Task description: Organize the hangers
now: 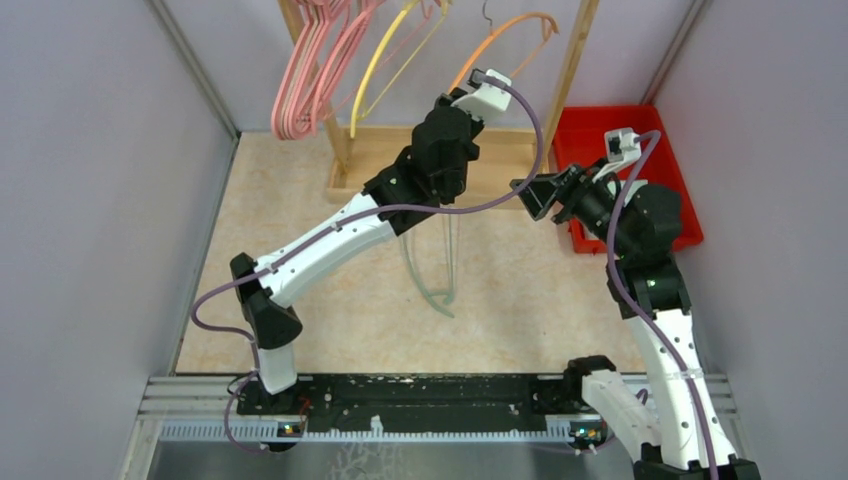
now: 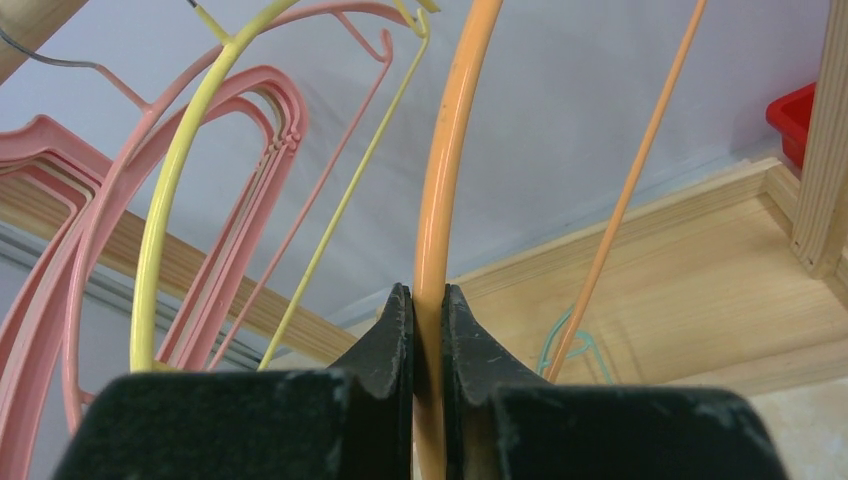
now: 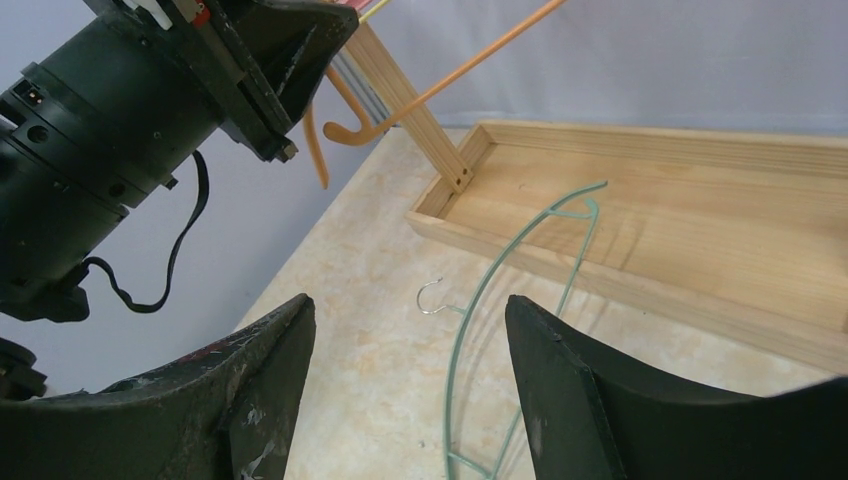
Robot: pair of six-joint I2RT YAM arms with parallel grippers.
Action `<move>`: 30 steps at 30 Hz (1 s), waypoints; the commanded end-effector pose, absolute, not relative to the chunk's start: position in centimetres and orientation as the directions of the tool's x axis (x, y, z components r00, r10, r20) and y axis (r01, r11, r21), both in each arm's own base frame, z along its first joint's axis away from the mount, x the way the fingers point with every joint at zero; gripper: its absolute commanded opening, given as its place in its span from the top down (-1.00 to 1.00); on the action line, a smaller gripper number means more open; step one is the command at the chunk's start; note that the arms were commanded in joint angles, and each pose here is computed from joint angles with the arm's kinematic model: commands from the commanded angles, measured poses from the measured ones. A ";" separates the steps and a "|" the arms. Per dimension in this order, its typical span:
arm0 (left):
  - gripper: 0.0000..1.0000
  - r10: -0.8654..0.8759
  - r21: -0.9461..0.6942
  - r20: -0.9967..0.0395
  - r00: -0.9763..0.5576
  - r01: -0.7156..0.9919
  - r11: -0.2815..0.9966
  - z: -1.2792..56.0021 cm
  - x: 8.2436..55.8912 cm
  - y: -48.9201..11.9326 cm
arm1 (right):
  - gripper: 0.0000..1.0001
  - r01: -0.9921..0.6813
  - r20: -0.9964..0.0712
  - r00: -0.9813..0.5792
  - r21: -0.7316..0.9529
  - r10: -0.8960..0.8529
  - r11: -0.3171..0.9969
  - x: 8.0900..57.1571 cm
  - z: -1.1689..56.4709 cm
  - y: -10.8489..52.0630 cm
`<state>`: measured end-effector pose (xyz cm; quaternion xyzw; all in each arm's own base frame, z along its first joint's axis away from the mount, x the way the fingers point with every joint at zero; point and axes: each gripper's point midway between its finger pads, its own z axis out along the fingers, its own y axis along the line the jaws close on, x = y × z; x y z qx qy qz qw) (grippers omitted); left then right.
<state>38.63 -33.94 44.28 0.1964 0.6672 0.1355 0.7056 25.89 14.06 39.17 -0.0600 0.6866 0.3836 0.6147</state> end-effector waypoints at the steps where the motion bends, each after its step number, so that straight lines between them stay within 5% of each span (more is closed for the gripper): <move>1: 1.00 0.315 0.329 -0.934 0.170 0.060 0.942 48.8 38.3 -32.3 | -0.40 -0.577 -0.904 -0.176 0.415 0.390 0.703 26.0 41.0 14.0; 11: 1.00 0.278 0.292 -0.933 0.228 0.028 0.956 50.6 38.8 -30.4 | -0.39 -0.580 -0.897 -0.199 0.432 0.395 0.691 27.4 40.8 14.5; 30: 1.00 0.308 0.311 -0.950 0.052 0.084 0.947 44.8 47.1 -29.5 | -0.38 -0.549 -0.901 -0.199 0.428 0.385 0.718 28.8 40.2 14.1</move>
